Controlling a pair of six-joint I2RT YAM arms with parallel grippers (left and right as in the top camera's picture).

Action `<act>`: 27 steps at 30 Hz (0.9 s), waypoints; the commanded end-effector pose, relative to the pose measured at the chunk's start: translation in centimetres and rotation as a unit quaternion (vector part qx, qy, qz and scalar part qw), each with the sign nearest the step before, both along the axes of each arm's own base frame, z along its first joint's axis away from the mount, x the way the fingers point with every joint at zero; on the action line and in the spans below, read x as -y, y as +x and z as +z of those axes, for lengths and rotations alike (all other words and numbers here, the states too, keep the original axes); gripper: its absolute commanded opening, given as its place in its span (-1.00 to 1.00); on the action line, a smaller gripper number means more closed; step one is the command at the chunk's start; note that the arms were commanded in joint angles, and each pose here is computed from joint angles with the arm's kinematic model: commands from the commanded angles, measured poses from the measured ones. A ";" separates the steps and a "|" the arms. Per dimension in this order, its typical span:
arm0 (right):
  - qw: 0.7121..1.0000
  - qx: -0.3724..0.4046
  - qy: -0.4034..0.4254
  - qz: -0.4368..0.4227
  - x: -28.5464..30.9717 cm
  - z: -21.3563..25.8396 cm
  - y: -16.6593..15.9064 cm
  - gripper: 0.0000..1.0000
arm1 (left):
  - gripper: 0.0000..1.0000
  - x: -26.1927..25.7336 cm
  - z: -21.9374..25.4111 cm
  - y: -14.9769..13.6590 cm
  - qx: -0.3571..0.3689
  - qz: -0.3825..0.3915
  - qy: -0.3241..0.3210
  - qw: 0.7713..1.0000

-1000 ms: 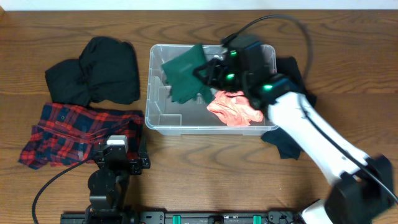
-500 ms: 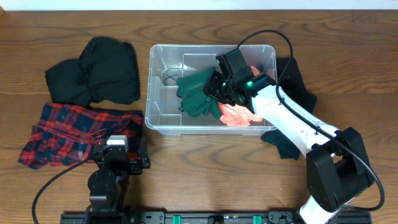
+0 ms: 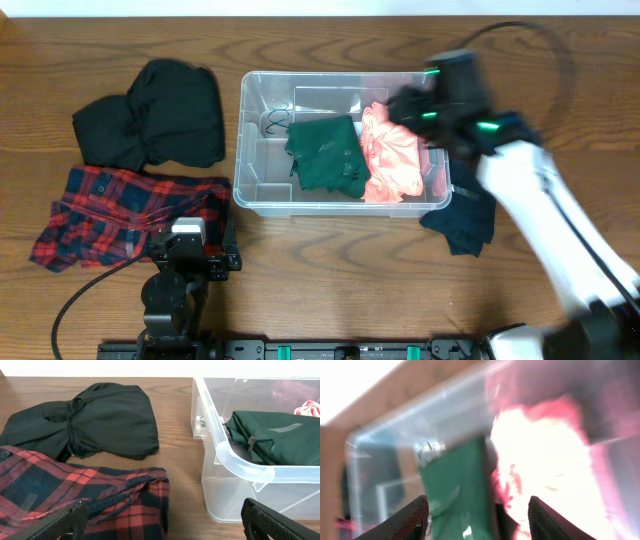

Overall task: Pack container
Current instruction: 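Lower the green garment into the bin beside the pink one, release, then grasp the black garment right of the bin with the right gripper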

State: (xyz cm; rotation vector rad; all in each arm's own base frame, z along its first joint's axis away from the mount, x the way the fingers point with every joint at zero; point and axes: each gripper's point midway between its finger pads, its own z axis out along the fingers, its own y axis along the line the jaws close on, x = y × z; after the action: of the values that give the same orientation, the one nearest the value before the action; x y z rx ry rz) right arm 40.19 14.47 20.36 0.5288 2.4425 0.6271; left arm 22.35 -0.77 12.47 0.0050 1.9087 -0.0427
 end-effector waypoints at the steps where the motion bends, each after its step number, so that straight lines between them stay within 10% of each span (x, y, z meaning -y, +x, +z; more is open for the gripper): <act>1: 0.998 0.050 -0.028 -0.026 5.3 4.0 -0.6 0.39 | 0.96 0.2 -0.9 0.0 -0.009 -0.007 0.000 1.000; 7: 0.992 -0.023 -0.099 -0.074 15.4 1.5 -3.6 0.97 | 0.96 0.2 -0.9 0.0 -0.009 -0.007 0.000 1.000; 27: 0.967 -0.248 -0.066 -0.007 20.1 -18.3 -3.9 0.99 | 0.96 0.2 -0.9 0.0 -0.009 -0.007 0.000 1.000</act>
State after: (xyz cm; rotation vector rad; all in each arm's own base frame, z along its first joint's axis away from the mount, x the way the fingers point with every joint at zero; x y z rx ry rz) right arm 36.41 -6.25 3.26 0.8312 2.8684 0.2942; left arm 22.35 -0.77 12.47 0.0050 1.9087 -0.0427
